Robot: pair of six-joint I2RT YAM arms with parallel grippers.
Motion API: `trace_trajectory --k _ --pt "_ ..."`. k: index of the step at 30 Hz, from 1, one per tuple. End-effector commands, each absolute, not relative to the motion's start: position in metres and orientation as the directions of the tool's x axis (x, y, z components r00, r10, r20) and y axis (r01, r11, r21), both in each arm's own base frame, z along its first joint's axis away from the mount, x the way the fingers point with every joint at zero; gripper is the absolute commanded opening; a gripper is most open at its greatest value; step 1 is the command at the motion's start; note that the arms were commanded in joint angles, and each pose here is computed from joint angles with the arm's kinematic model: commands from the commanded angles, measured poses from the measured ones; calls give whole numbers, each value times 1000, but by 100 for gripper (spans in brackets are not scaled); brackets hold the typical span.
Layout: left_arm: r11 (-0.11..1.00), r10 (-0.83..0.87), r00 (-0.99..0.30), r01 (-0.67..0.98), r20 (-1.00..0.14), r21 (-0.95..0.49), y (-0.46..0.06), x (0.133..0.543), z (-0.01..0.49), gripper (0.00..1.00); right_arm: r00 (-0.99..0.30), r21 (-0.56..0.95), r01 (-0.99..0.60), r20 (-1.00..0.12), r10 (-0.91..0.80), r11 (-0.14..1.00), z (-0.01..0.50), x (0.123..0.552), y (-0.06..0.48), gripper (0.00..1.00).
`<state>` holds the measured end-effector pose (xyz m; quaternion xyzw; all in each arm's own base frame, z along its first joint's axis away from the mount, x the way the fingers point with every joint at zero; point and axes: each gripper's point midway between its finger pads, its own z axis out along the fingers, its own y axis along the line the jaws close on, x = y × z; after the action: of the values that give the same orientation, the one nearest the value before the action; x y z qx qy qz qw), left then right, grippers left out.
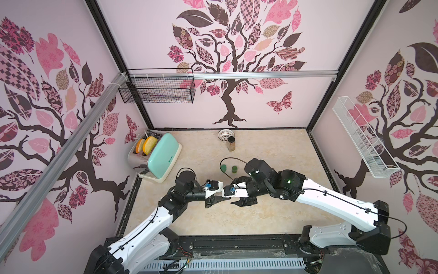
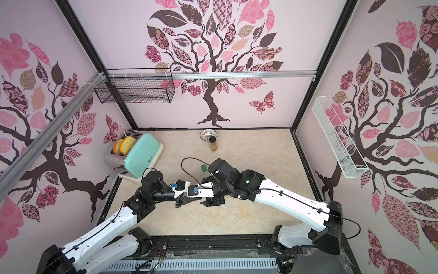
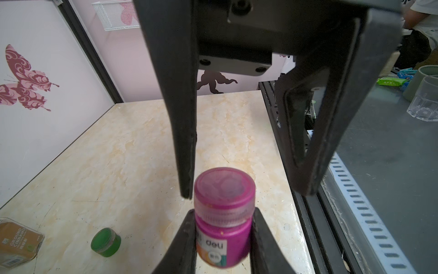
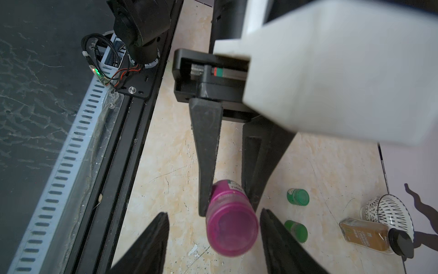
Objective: Close the paint jar lid
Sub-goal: Screw the lid onto the paint jar.
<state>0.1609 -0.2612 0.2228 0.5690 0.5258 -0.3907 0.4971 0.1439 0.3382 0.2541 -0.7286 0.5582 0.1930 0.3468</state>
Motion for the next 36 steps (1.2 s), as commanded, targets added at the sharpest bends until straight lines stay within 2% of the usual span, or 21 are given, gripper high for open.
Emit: trace_trajectory --k 1,17,28,33,36 --pt "30 190 175 983 -966 183 -263 159 235 24 309 -304 -944 -688 -657 -125 273 148 342 59" --pt "30 190 176 982 -966 185 -263 159 235 25 254 -244 -963 -688 -680 -114 265 156 337 54" --pt "31 190 180 982 -965 189 -263 158 235 26 230 -223 -970 -686 -690 -101 262 159 338 32" --pt "38 192 183 980 -964 194 -263 159 235 26 141 -165 -986 -705 -695 -33 262 162 342 23" --pt "53 197 193 977 -961 207 -262 161 236 26 -8 -92 -990 -722 -692 108 262 175 346 19"
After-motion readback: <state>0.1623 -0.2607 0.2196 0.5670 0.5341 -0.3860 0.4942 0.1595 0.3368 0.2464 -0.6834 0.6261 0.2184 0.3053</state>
